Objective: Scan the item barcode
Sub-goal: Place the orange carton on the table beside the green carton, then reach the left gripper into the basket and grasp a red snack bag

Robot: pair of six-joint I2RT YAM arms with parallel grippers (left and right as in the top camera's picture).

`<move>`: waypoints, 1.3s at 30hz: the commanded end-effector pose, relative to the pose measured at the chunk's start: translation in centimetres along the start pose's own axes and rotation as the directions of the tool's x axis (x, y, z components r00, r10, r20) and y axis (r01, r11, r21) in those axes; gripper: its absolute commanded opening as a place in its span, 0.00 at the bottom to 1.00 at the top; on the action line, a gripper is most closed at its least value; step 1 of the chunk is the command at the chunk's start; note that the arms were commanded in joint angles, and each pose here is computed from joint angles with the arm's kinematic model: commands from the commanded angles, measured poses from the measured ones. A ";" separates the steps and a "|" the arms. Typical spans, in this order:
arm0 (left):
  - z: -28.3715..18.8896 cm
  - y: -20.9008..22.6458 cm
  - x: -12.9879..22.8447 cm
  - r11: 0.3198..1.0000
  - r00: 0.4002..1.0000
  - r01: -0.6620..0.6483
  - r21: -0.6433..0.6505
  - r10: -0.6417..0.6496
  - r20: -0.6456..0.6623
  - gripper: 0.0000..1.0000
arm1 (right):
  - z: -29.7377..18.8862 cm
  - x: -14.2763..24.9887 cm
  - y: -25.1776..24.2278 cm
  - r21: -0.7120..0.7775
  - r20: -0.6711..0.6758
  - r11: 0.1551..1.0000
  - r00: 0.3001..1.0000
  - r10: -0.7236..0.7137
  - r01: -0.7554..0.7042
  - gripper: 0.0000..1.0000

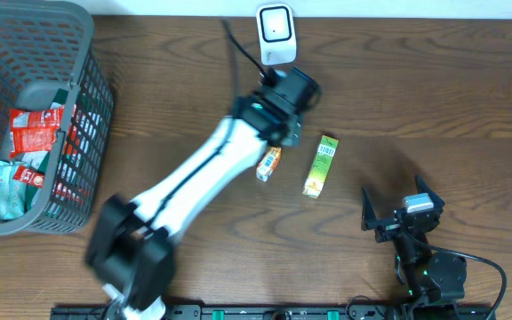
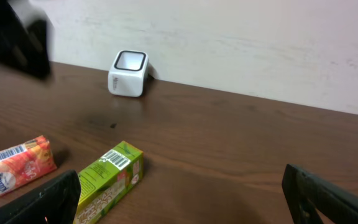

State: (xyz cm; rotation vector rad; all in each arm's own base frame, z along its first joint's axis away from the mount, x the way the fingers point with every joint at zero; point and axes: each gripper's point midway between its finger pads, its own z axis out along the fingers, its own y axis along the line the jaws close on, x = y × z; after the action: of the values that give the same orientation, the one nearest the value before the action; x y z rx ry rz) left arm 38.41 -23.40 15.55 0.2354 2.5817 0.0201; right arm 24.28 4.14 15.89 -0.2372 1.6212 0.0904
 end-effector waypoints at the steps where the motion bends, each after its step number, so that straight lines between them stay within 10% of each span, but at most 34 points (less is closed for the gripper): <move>1: -5.5 4.5 -3.5 0.998 0.990 0.069 -0.010 -0.067 0.123 0.84 | 0.0 0.0 0.1 -0.006 0.002 1.000 1.000 0.011 -0.011 0.99; 20: -22.0 29.6 -5.7 0.825 0.731 0.545 -0.149 -0.381 0.566 0.89 | 0.0 0.0 0.1 -0.006 0.002 1.000 1.000 0.011 -0.011 0.99; 39: -17.2 40.0 -0.1 0.640 0.729 0.677 -0.363 -0.517 0.449 0.89 | 0.0 0.0 0.1 -0.006 0.002 1.000 1.000 0.011 -0.011 0.99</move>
State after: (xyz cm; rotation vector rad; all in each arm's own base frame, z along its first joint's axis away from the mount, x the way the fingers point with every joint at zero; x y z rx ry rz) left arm 35.72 14.95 33.57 -0.7589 2.0940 0.3437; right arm 24.28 4.14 15.89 -0.2375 1.6211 0.0901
